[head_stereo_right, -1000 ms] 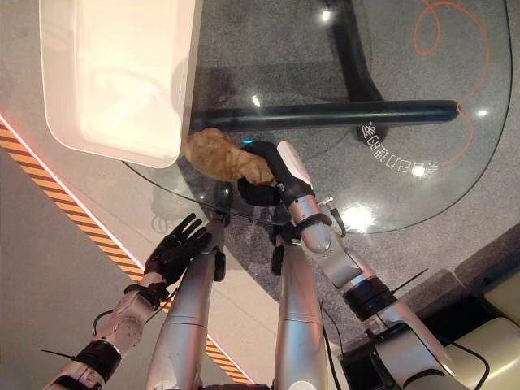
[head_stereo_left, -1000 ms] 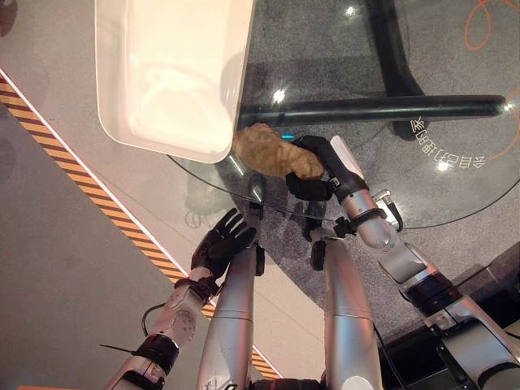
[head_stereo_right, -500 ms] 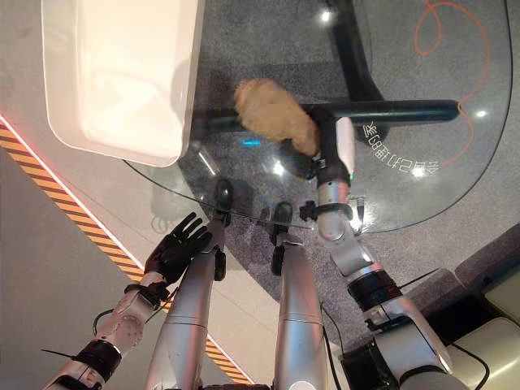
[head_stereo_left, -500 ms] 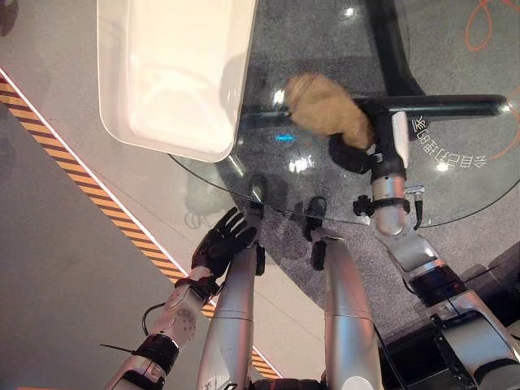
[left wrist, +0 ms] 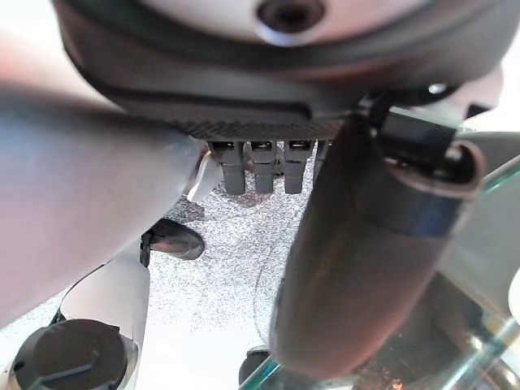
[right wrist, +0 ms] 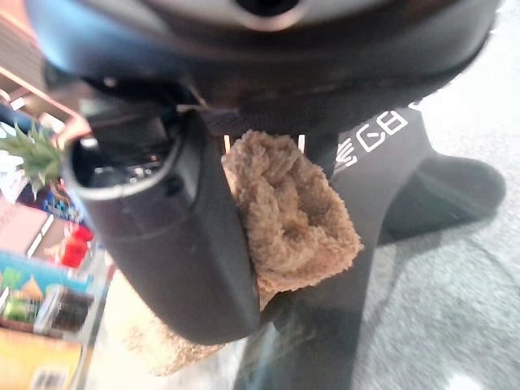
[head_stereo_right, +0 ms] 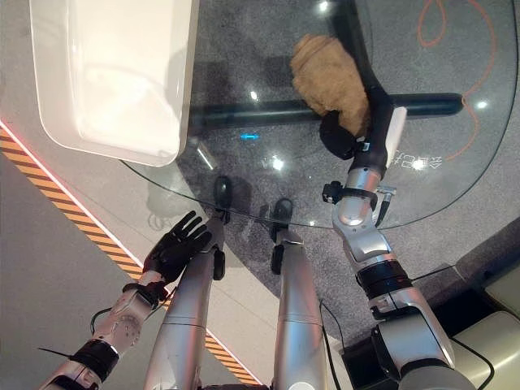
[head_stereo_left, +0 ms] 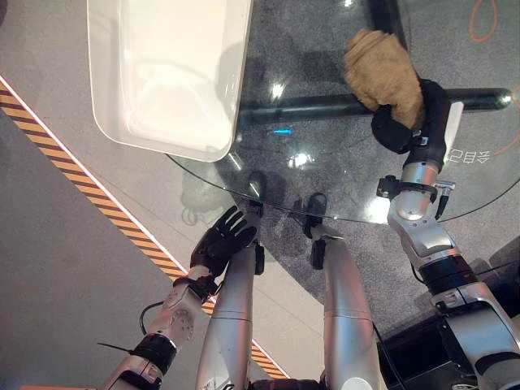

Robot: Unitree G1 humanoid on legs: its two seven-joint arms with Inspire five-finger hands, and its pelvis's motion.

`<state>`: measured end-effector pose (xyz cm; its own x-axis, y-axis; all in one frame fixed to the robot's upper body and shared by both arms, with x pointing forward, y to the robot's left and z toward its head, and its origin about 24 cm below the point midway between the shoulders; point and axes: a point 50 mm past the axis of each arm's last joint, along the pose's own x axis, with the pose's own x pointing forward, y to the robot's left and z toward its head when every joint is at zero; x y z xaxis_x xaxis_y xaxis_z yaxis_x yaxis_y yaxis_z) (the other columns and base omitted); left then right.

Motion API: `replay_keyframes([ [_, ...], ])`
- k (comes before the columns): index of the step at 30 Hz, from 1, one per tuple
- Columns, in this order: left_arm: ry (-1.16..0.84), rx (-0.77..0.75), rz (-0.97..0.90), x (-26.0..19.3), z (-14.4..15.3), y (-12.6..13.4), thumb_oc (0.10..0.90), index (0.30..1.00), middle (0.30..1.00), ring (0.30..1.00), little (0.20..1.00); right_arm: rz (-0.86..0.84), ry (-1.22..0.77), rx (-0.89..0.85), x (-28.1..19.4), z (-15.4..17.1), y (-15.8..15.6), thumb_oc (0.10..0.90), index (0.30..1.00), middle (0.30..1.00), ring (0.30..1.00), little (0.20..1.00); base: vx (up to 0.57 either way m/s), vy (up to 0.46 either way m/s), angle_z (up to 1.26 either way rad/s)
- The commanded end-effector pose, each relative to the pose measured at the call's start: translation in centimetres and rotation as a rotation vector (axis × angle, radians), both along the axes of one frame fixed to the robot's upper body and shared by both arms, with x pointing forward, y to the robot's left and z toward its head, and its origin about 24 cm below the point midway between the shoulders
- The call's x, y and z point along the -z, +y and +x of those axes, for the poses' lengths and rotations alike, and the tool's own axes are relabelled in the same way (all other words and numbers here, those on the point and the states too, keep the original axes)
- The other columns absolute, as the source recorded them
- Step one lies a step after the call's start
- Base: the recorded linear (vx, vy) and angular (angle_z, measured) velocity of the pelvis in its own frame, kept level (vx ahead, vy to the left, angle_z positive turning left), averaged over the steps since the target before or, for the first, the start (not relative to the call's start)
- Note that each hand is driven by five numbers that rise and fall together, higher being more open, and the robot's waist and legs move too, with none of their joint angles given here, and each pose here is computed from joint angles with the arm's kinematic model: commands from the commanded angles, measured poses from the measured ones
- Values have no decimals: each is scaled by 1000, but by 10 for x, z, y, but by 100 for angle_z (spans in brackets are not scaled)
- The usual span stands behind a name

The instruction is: Wipe the table with a cloth and put it in the basket.

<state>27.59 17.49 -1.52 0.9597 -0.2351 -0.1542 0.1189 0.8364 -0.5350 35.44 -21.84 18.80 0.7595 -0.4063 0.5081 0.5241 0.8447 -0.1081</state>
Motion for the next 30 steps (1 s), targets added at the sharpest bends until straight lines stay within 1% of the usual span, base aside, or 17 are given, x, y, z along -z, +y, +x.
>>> replay_keyframes([
  [1,174,172,-94,43,-50,-58,800,900,900,900,900,116,-171,297,-19,-27,-65,100,300,300,300,200,-47,-5,0],
  [2,155,173,-92,39,-44,-58,800,900,900,900,900,125,-196,305,-25,-27,-66,100,300,300,300,200,-47,-9,-1],
  [3,155,172,-93,39,-44,-58,800,900,900,900,900,151,-212,335,-24,-29,-70,100,300,300,300,200,0,0,0],
  [4,175,171,-92,44,-51,-57,800,900,900,900,900,201,-231,395,-17,-35,-78,100,300,300,300,200,0,0,0],
  [5,154,170,-90,39,-45,-57,800,900,900,900,900,245,-275,432,-22,-38,-83,100,300,300,300,200,-9,-13,-3],
  [6,155,169,-90,40,-46,-57,800,900,900,900,900,271,-292,457,-20,-40,-87,100,300,300,300,200,-55,-15,-3],
  [10,152,168,-86,37,-45,-57,800,900,900,900,900,353,-364,562,-17,-50,-98,100,300,300,300,200,-2,-2,-1],
  [13,148,167,-83,35,-42,-58,800,900,900,900,900,372,-392,598,-20,-50,-97,100,300,300,300,200,0,0,0],
  [20,143,164,-91,32,-39,-59,800,900,900,900,900,377,-416,589,-27,-47,-91,100,300,300,300,200,-5,6,-2],
  [23,144,169,-95,32,-39,-60,800,900,900,900,900,349,-411,558,-29,-45,-89,100,300,300,300,200,0,0,0],
  [30,143,177,-101,31,-37,-64,800,900,900,900,900,241,-420,440,-41,-38,-69,100,300,300,300,200,0,0,0],
])
